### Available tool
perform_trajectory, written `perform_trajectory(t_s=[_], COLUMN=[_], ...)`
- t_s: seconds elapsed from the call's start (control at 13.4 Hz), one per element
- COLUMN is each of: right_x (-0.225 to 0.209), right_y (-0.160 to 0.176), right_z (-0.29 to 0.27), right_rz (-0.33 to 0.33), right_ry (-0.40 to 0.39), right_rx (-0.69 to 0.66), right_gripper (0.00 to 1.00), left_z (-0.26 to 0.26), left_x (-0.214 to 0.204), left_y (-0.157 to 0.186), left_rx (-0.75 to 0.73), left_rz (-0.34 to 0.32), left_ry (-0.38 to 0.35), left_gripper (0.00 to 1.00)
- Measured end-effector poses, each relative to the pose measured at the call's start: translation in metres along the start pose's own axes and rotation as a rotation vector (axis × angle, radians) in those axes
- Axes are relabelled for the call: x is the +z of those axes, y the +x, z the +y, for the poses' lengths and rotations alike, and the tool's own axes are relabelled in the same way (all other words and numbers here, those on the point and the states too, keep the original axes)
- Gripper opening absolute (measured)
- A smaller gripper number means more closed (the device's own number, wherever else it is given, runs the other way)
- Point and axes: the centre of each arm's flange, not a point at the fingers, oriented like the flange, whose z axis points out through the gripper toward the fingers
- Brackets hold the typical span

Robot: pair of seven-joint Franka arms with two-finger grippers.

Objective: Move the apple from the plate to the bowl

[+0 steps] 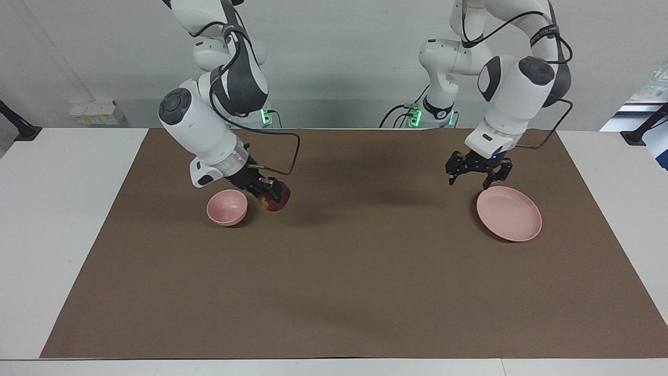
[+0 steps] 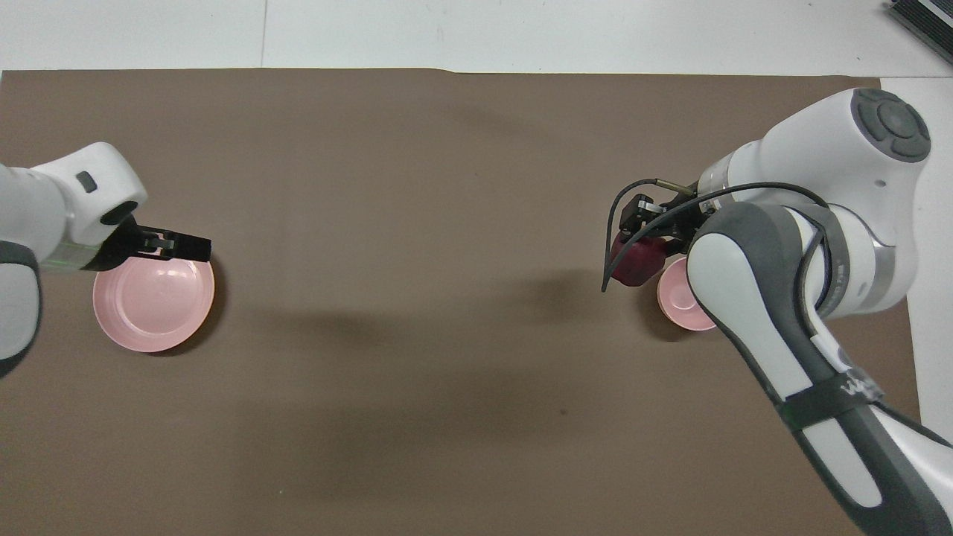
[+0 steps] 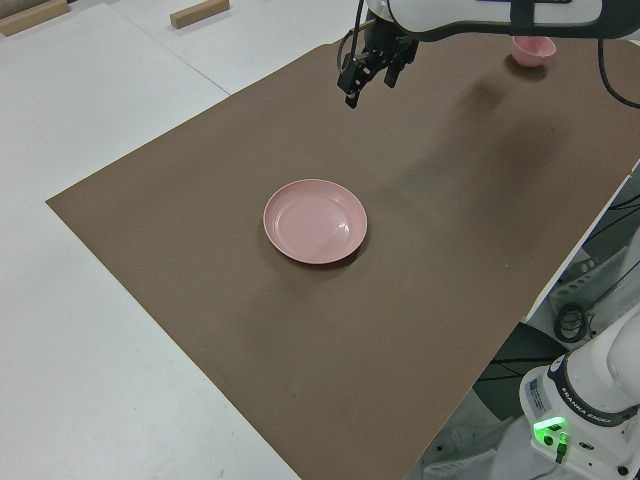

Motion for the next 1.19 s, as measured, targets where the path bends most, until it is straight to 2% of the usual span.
perform_trajectory(t_s=[0.15,0.45,0.6,0.82,1.04,1.19], right_x=[0.012,0.027,0.042,0.075,0.069,0.049], right_y=[-0.003,-0.019,-0.029,-0.040,-0.032,-0.024], right_z=[0.026,0.096,0.116,0.118,0.112,0.105], right_rz=[0.049,0.064,0.081,0.096,0.116,0.116], right_ry=[-0.039,-0.063,-0.065,-0.069,-0.064,-0.060], right_rx=[-0.077,-0.146,-0.139,-0.147,-0.141,-0.144], right_gripper=[0.65,0.65,0.65,0.65,0.96,1.00], left_z=[-0.024,-0.053,-0.060,-0.057,-0.054,-0.051], left_x=[-0.040,-0.095,-0.110,-0.109,-0.104,-0.102], left_y=[0.005,-0.001,-0.005,-0.009,-0.016,-0.019], left_rx=[0.005,-0.022,-0.036,-0.033,-0.030,-0.027], left_rz=[0.006,0.006,-0.003,-0.043,-0.104,-0.133], left_ry=[0.015,0.025,0.024,0.015,0.002,-0.005], left_gripper=[1.00,1.00,1.00,1.00,1.00,1.00])
